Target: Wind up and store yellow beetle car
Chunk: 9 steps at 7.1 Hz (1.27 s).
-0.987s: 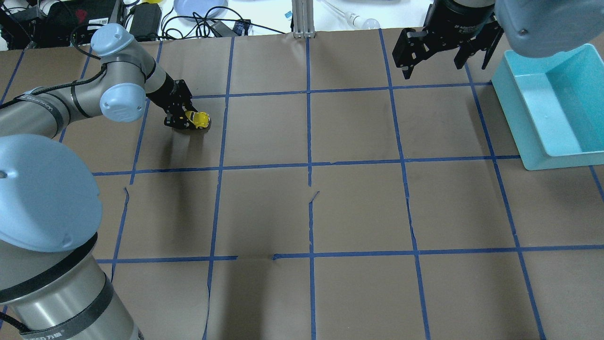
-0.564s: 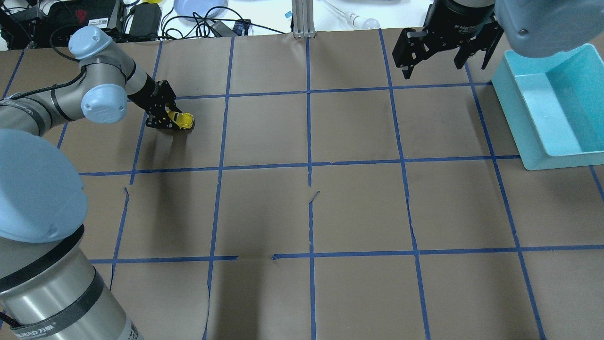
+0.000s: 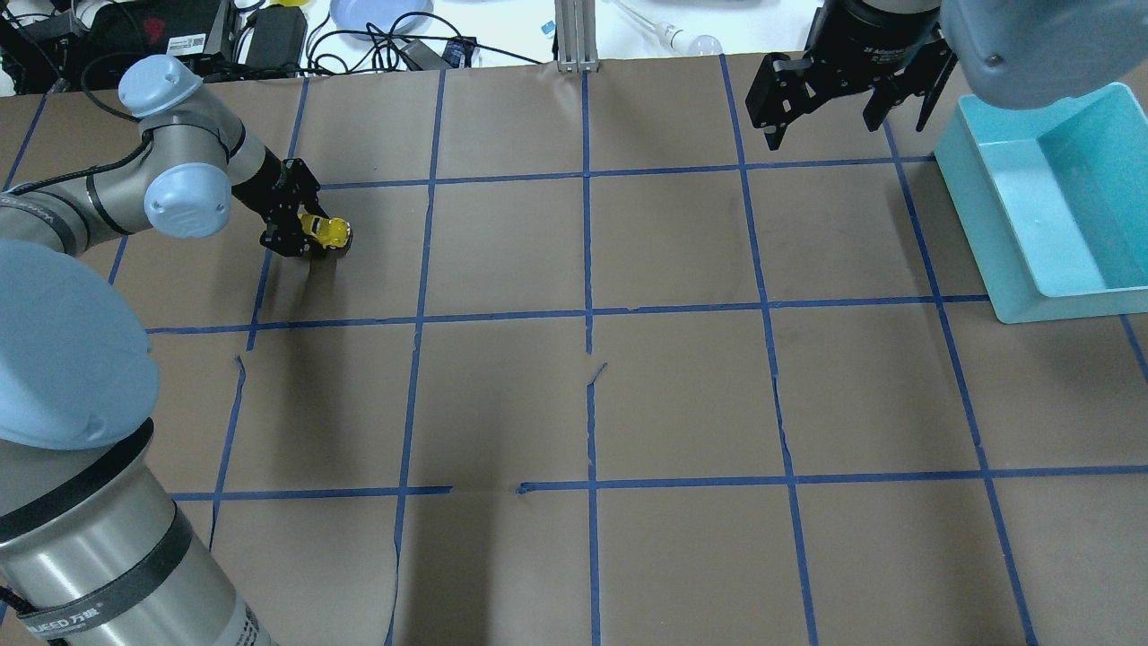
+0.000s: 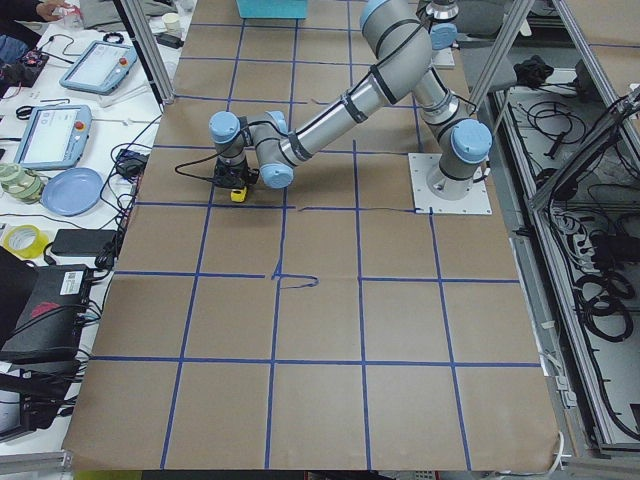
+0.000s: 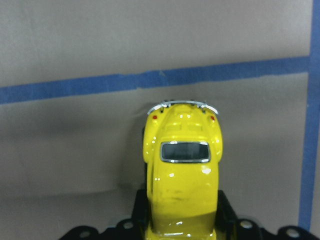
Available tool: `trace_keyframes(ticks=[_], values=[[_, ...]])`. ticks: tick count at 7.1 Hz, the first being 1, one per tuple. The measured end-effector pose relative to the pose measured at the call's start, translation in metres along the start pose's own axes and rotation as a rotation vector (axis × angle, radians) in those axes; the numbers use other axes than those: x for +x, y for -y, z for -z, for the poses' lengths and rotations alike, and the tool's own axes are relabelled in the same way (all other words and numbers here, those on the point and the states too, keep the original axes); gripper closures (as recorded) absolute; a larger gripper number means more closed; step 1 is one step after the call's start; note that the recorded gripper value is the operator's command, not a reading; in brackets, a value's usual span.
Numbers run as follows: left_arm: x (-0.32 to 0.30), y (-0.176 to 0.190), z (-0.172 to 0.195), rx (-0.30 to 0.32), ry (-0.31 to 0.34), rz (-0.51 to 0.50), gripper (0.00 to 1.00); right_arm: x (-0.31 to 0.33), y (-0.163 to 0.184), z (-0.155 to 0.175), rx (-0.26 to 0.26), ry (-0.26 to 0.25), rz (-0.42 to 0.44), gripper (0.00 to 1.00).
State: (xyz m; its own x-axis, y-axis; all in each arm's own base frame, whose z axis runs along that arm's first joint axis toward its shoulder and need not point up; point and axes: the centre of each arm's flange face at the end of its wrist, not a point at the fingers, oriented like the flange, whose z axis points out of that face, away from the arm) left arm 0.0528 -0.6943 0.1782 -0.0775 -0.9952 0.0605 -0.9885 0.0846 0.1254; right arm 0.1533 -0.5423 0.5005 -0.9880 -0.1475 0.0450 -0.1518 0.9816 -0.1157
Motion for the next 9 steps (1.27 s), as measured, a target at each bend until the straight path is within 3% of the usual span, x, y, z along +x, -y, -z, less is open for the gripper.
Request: trace_keyframes(ticks=[4,7,9], values=[[0.01,-0.019,0.067,0.036,-0.073,-0.068,0.13,0.0,0.0,0.0,0.0,0.0,0.0,0.0],[0.018,-0.031,0.188,0.094,0.002,-0.401,0.0,0.0,0.0,0.0,0.0,0.0,0.0,0.0],[0.005,-0.051,0.273,0.173,0.103,-0.664,0.0,0.0,0.0,0.0,0.0,0.0,0.0,0.0]])
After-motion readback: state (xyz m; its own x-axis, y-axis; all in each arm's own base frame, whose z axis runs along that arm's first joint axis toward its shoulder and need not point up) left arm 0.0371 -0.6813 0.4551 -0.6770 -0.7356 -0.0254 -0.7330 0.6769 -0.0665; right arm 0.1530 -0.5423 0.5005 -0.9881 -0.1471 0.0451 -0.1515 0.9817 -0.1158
